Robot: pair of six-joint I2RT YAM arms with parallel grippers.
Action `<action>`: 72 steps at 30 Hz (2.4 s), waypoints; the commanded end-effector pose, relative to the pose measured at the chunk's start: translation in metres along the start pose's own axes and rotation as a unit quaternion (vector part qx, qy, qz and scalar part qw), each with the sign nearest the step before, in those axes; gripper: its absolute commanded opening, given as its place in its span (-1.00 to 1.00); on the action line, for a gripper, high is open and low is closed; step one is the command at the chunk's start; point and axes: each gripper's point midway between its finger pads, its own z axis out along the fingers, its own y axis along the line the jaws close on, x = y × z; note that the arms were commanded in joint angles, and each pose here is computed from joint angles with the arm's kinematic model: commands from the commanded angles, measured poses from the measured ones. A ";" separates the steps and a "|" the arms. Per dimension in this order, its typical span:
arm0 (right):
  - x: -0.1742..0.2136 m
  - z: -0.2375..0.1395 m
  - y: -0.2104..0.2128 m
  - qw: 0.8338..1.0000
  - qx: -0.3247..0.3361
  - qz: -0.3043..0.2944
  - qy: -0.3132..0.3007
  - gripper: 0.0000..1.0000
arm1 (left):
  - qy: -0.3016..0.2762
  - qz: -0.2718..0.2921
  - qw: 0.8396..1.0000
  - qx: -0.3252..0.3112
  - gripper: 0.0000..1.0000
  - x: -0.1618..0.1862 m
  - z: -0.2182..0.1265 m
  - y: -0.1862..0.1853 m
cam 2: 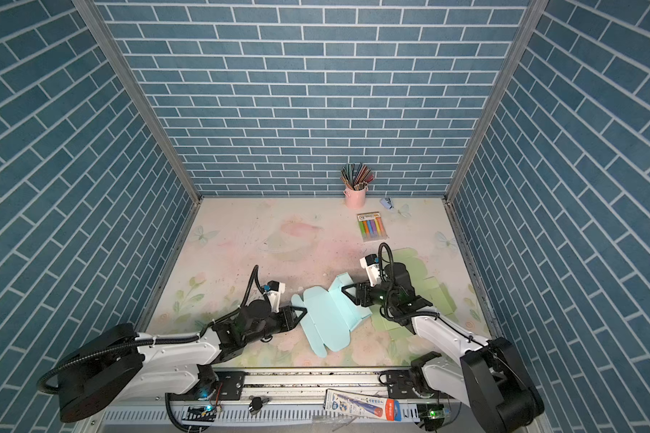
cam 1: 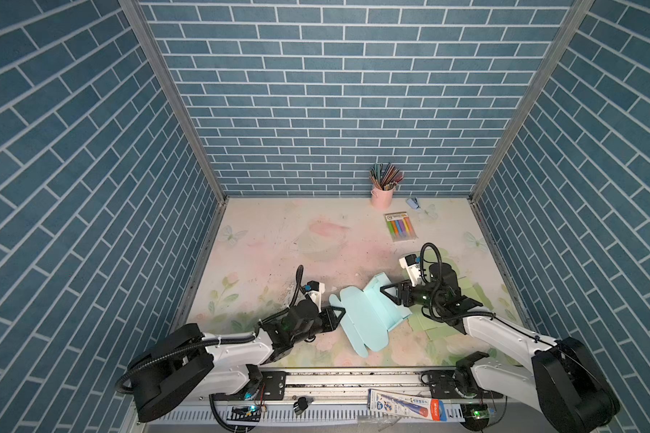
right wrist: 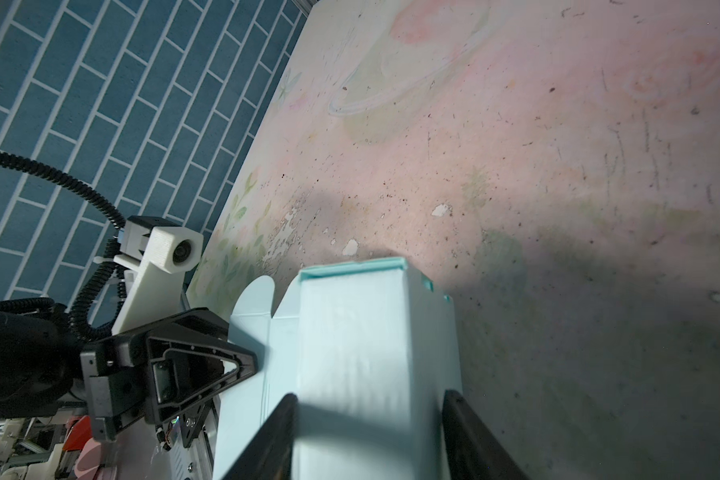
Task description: Fold the paper box
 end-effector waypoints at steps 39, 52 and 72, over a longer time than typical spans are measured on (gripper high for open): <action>-0.074 -0.018 0.152 0.803 -0.255 -0.513 -0.165 0.59 | 0.239 0.438 0.865 -0.050 -1.00 -0.076 -0.084 -0.146; -0.052 0.015 0.149 0.810 -0.253 -0.520 -0.101 0.22 | 0.236 0.455 0.856 -0.066 -1.00 -0.079 -0.083 -0.146; -0.045 0.040 0.116 0.850 -0.168 -0.494 -0.067 -1.00 | 0.141 0.403 0.890 -0.160 0.20 -0.109 -0.076 -0.096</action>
